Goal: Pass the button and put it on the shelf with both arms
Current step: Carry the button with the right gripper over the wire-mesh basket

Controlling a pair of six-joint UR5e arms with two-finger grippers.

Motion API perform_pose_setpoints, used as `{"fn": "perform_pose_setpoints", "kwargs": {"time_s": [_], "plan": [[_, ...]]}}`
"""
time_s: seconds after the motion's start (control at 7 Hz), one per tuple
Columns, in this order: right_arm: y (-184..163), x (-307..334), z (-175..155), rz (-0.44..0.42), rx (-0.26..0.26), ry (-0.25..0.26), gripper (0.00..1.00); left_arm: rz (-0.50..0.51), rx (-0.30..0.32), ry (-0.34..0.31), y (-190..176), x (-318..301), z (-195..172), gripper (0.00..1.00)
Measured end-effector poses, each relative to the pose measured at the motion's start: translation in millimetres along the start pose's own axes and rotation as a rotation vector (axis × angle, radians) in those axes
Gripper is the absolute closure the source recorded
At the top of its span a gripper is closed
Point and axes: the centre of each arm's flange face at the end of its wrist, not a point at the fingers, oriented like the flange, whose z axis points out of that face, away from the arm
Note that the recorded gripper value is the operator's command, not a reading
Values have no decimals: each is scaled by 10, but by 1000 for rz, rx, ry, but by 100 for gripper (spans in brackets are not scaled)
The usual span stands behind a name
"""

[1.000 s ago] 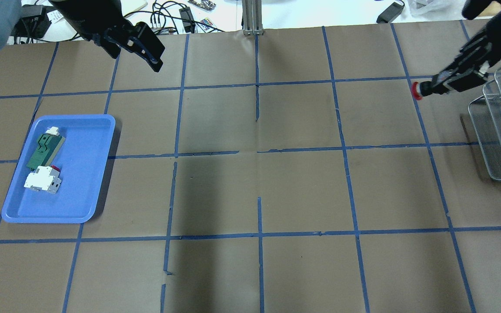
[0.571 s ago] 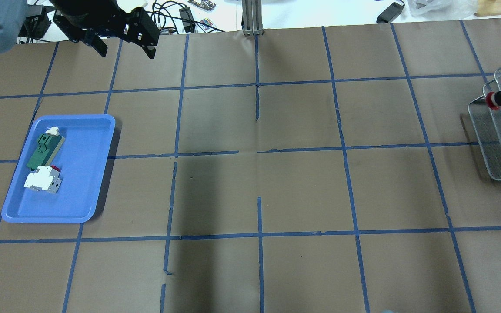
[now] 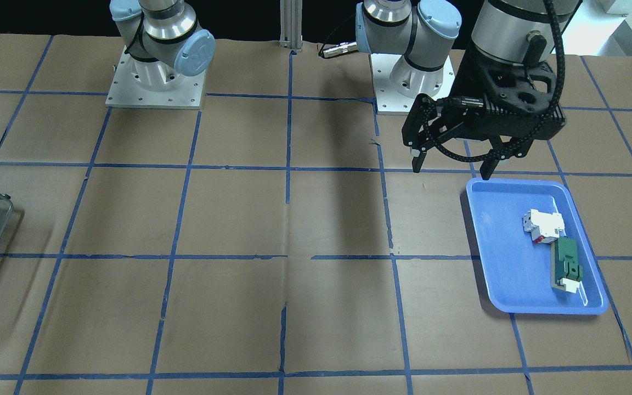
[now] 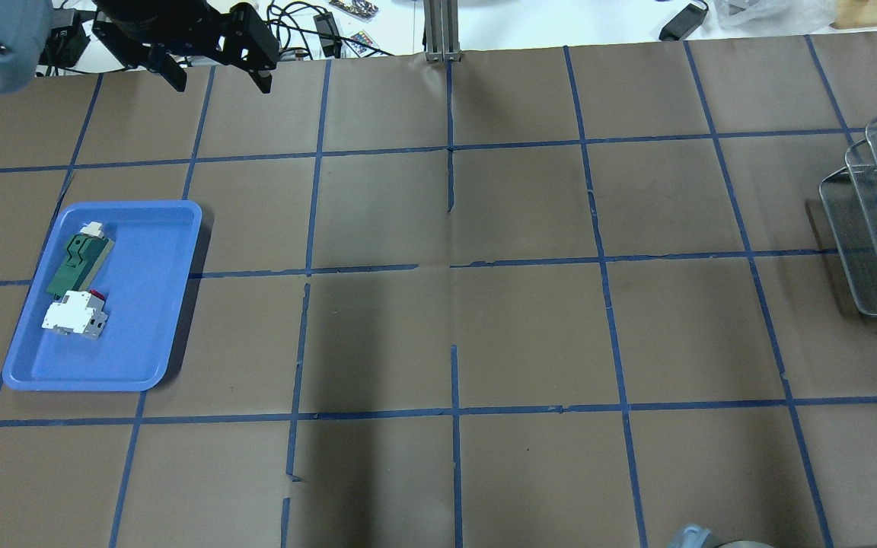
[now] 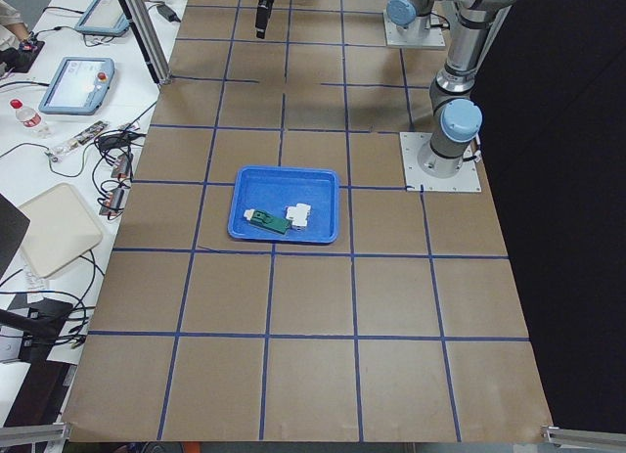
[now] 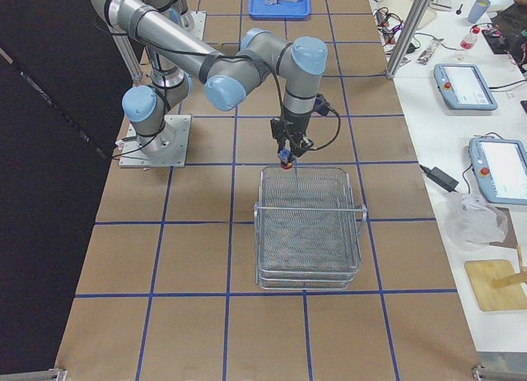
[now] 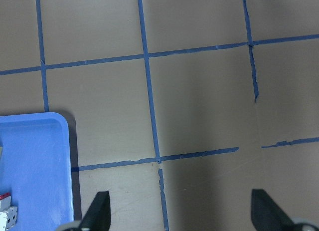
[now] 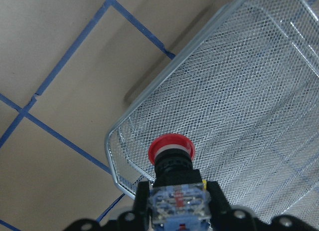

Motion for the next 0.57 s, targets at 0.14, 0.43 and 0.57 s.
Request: {"fn": "perform_pose_setpoints", "kwargs": {"time_s": [0.14,0.43,0.57], "plan": [[31,117,108,6,-28,-2,100,1,1,0,-1,0,-1,0],[49,313,243,3,-91,-4,100,3,2,0,-1,-6,-6,0],[32,364,314,0,-105,-12,98,4,3,0,0,-7,-11,0]]}}
